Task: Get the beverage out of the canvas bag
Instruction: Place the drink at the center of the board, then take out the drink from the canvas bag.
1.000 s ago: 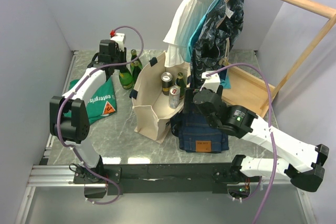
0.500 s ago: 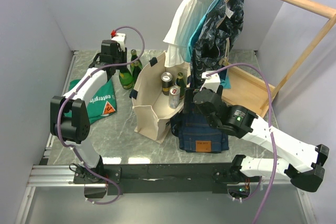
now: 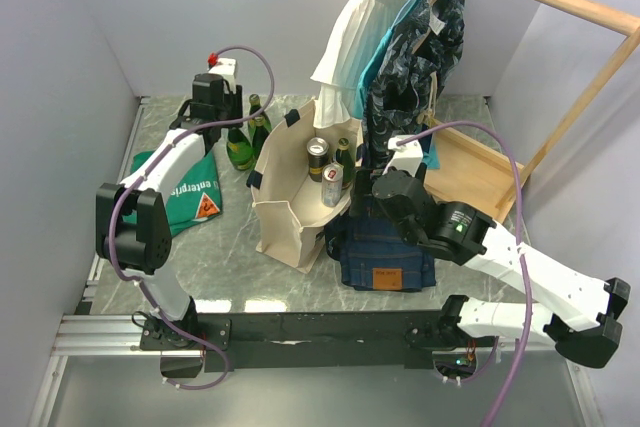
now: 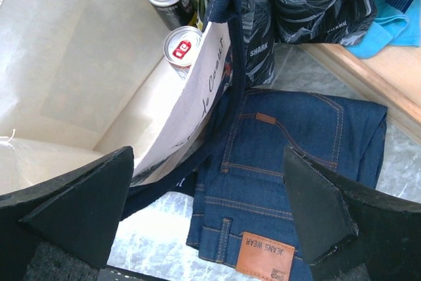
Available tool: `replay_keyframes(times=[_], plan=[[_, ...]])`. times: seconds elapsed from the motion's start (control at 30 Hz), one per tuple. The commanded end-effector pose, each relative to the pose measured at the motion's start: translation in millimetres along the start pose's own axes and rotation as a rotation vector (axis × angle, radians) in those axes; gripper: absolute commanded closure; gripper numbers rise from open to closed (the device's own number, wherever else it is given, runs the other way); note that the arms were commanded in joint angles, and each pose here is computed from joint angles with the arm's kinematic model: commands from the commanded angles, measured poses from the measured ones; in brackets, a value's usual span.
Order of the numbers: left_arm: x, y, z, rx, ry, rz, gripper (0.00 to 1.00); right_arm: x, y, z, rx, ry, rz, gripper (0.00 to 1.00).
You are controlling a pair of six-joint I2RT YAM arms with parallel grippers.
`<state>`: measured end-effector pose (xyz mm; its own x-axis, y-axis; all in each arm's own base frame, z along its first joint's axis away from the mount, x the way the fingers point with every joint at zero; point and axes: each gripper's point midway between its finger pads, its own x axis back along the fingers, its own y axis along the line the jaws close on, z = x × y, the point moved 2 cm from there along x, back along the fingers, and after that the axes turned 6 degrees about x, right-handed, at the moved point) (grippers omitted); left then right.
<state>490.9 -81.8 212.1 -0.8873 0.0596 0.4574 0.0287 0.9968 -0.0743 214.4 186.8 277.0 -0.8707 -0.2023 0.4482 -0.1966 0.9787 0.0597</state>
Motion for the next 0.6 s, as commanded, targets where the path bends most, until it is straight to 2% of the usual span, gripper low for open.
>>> replay_keyframes(times=[0.0,0.3,0.37,0.47,0.57], plan=[[11.5,-2.7,-45.1,0.009,-0.138,-0.016,0.5,3.5,-3.6,-4.5,-0.038,-0.019,0.002,0.0],[17.3,-1.6,-48.3,0.021,-0.146,-0.026,0.46,7.9,-6.6,-4.3,-0.062,-0.026,-0.003,0.0],[23.4,-3.1,-55.6,0.051,-0.156,-0.022,0.45,8.8,-7.1,-4.7,-0.066,-0.026,-0.006,0.0],[35.8,-6.5,-70.8,0.074,-0.177,-0.005,0.35,11.5,-8.5,-4.3,-0.074,-0.027,-0.007,0.0],[50.2,-13.8,-83.7,0.08,-0.181,0.04,0.37,12.3,-8.3,-3.1,-0.08,-0.028,-0.017,0.0]])
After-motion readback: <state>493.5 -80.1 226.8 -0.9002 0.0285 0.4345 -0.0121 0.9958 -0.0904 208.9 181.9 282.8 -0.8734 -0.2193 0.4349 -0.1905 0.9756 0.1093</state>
